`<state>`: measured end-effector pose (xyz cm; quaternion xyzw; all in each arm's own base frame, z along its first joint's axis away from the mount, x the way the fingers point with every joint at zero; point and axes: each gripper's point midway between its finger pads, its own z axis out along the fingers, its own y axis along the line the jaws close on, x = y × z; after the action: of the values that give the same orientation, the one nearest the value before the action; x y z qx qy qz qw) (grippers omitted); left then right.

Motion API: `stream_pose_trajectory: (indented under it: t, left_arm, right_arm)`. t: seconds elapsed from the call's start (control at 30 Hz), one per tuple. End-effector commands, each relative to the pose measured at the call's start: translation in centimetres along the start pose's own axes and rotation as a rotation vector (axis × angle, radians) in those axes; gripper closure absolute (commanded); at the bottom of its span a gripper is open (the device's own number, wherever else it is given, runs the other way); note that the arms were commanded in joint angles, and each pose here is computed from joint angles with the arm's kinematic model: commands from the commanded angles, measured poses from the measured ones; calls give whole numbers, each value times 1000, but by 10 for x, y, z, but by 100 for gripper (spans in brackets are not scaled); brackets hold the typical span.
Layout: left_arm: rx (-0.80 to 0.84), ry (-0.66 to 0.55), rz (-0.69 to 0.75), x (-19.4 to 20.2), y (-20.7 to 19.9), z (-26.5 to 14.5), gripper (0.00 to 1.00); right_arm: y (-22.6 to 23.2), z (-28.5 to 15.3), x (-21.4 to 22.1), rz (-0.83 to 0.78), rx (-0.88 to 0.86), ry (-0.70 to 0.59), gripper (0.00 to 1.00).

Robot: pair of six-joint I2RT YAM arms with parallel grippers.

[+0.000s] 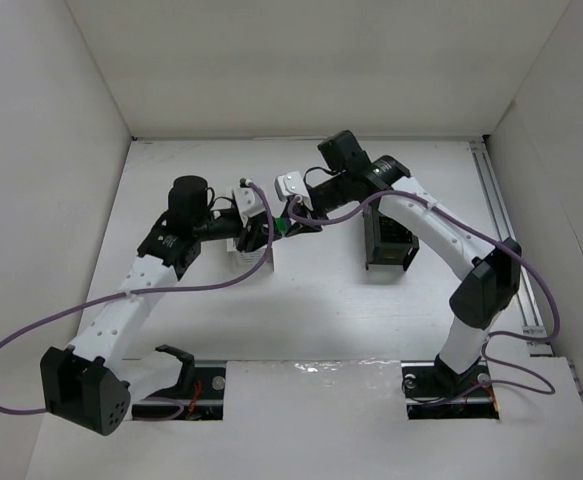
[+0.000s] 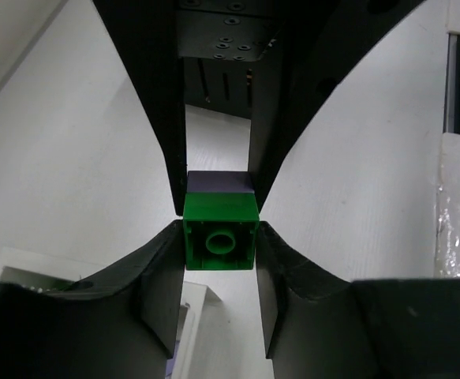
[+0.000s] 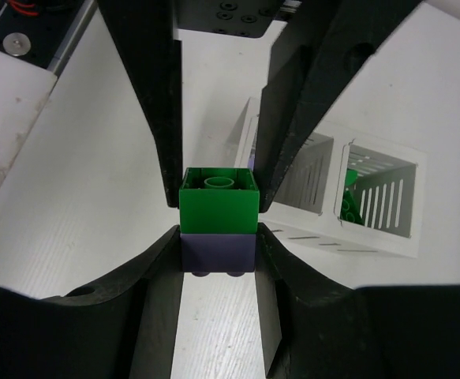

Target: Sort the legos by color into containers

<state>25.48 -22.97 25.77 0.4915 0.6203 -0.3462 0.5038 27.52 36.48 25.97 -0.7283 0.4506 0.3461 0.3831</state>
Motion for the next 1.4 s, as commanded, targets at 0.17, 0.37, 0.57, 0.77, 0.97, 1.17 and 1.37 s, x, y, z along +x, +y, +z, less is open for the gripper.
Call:
stream_pose_trajectory:
  t: [0.17,0.37,0.57,0.77,0.97,1.17,1.37]
  left_arm:
    - [6,-58,33,-26,6,4,92]
    - [-40,-79,42,-28,6,-2,100]
    - [-111,-106,57,-36,7,-13,100]
    - [-172,-117,31,-36,6,-29,100]
    - [-410,-126,-93,-34,51,-37,100]
    - [-538,13,-281,-14,109,-24,100]
    - [-608,47,-441,16,143,-29,100]
  right_arm:
    - [3,0,-22,-20,-29,-56,100]
    - [7,-5,-8,22,-22,-33,100]
    - [9,-28,40,147,31,38,100]
    - [7,-54,65,274,88,37,100]
    - [8,-55,71,256,123,49,100]
    - [-9,-48,64,258,223,72,100]
    - [-16,-47,51,262,273,53,100]
